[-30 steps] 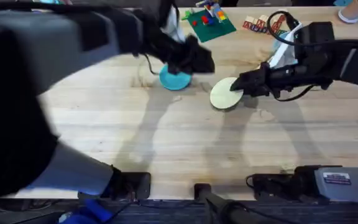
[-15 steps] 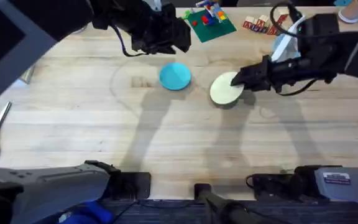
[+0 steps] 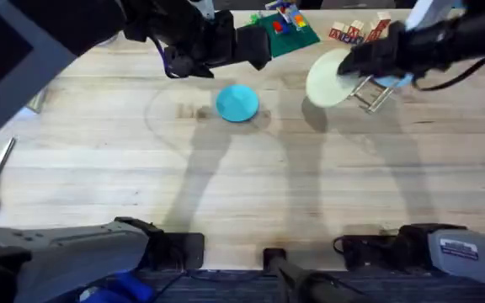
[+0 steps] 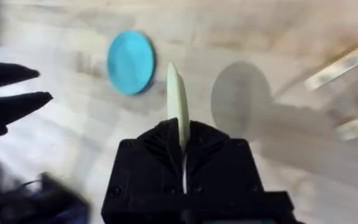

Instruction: Pick up the plates from the table one by one and place each into a slot on the dish rack.

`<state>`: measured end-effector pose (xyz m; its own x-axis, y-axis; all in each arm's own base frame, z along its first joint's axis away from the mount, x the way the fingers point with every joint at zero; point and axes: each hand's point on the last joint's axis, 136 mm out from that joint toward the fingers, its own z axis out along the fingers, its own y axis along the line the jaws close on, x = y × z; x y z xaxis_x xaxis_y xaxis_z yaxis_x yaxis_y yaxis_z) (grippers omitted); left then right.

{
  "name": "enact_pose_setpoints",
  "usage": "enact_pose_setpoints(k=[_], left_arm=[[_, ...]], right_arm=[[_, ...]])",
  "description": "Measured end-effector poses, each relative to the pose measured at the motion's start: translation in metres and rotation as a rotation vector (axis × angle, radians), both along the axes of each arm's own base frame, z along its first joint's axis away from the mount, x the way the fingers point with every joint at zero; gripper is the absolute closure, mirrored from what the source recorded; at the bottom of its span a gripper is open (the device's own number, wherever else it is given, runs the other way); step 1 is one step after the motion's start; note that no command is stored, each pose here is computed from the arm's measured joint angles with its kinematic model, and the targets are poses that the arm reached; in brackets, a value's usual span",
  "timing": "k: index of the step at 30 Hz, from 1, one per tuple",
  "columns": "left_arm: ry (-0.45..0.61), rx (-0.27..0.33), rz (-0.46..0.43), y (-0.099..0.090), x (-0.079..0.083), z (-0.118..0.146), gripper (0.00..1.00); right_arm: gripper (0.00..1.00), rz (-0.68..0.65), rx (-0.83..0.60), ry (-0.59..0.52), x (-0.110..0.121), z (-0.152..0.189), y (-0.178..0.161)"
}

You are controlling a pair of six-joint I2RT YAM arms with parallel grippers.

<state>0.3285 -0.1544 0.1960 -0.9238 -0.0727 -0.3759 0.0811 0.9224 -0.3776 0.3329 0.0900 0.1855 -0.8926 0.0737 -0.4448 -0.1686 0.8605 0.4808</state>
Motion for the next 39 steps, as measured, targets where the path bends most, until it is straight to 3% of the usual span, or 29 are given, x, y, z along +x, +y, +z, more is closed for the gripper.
enact_pose_setpoints(k=[8, 11, 21, 25, 31, 39], left_arm=[[0.001, 0.001, 0.0, 0.0, 0.0, 0.0, 0.006], [0.001, 0.001, 0.0, 0.0, 0.0, 0.0, 0.005], [0.001, 0.001, 0.0, 0.0, 0.0, 0.0, 0.005], [0.001, 0.001, 0.0, 0.0, 0.0, 0.0, 0.005], [0.001, 0.001, 0.0, 0.0, 0.0, 0.0, 0.005], [0.001, 0.001, 0.0, 0.0, 0.0, 0.0, 0.005]], right_arm=[[0.97, 0.065, -0.343, -0.319, 0.024, 0.054, -0.039], [0.97, 0.133, -0.469, -0.393, 0.025, 0.062, -0.049], [0.97, 0.442, -0.871, -0.489, 0.027, 0.06, -0.079], [0.97, 0.504, -0.997, -0.478, 0.027, 0.06, -0.103], [0.97, 0.492, -1.054, -0.447, 0.025, 0.06, -0.135], [0.97, 0.512, -0.997, -0.484, 0.025, 0.06, -0.134]])
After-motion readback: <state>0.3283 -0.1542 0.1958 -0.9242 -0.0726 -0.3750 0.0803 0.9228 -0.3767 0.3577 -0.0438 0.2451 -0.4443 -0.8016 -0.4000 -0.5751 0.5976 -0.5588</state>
